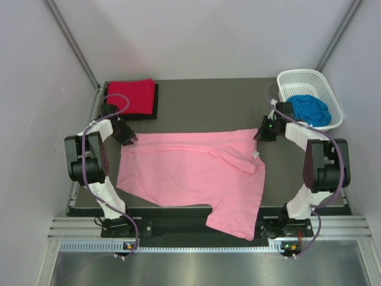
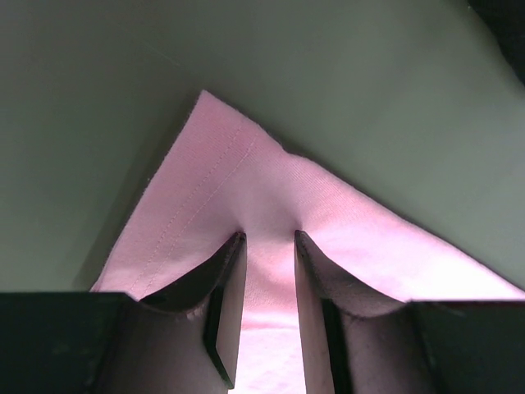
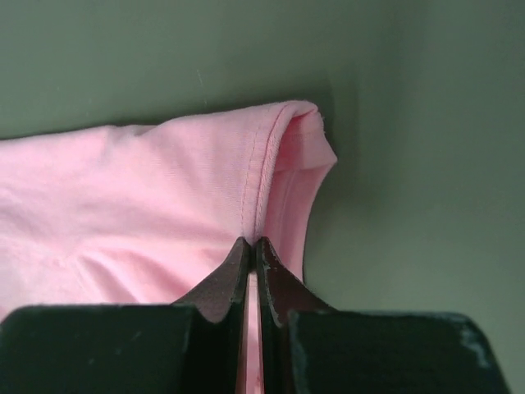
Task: Fold and stack the t-shirts
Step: Fold the tshirt
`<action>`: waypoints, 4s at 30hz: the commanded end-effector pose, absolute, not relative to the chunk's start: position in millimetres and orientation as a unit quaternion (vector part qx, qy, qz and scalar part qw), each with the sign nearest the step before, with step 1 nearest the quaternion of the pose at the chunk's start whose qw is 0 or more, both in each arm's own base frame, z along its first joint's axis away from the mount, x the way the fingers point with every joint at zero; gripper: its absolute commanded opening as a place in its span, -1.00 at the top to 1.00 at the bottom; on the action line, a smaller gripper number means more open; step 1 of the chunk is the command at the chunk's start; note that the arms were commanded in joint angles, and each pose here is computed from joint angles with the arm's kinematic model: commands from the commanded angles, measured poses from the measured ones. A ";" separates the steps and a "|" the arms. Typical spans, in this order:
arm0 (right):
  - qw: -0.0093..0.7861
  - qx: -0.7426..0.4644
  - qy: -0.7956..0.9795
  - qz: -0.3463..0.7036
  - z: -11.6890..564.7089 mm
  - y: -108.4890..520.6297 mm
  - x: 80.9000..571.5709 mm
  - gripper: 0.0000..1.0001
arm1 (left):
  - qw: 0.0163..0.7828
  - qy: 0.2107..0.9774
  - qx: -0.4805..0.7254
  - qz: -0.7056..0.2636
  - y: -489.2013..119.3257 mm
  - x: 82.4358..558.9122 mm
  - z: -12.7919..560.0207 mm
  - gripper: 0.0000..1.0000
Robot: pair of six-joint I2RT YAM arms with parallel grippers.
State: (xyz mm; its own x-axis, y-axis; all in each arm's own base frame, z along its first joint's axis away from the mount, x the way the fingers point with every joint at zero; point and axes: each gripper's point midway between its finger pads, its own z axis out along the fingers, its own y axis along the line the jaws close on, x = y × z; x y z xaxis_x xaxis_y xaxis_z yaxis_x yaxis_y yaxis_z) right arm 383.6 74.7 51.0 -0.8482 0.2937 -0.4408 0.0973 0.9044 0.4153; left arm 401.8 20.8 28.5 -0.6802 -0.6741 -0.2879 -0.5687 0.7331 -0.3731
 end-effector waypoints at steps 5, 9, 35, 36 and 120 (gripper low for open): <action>0.294 0.151 0.932 0.147 62.9 49.9 361.5 1.00 | 0.205 0.908 -0.356 -0.081 38.7 399.4 11.7 0.28; 0.288 0.173 0.932 0.137 49.8 35.6 358.6 1.00 | 0.204 0.908 -0.357 -0.073 41.9 399.4 11.2 0.28; 0.279 0.174 0.928 0.175 98.7 73.3 277.0 0.14 | 0.311 0.891 -0.064 -0.324 -180.4 374.3 142.7 0.18; 0.279 0.174 0.927 0.183 98.2 76.0 273.0 0.10 | 0.328 0.876 -0.042 -0.351 -206.6 371.4 152.8 0.17; 0.257 0.189 0.897 0.305 113.3 152.3 222.5 1.00 | 0.200 0.949 -0.204 -0.136 -88.2 392.0 8.7 0.24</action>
State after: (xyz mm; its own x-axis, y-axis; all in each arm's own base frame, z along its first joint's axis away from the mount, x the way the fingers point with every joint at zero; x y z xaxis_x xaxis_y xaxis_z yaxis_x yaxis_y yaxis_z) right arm 221.1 157.8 114.9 -0.8246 0.4318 -0.3655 0.1167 0.7620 0.6369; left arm 397.4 -111.0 29.2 -0.8326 -0.4539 -0.3173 -0.2915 0.8463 -0.4459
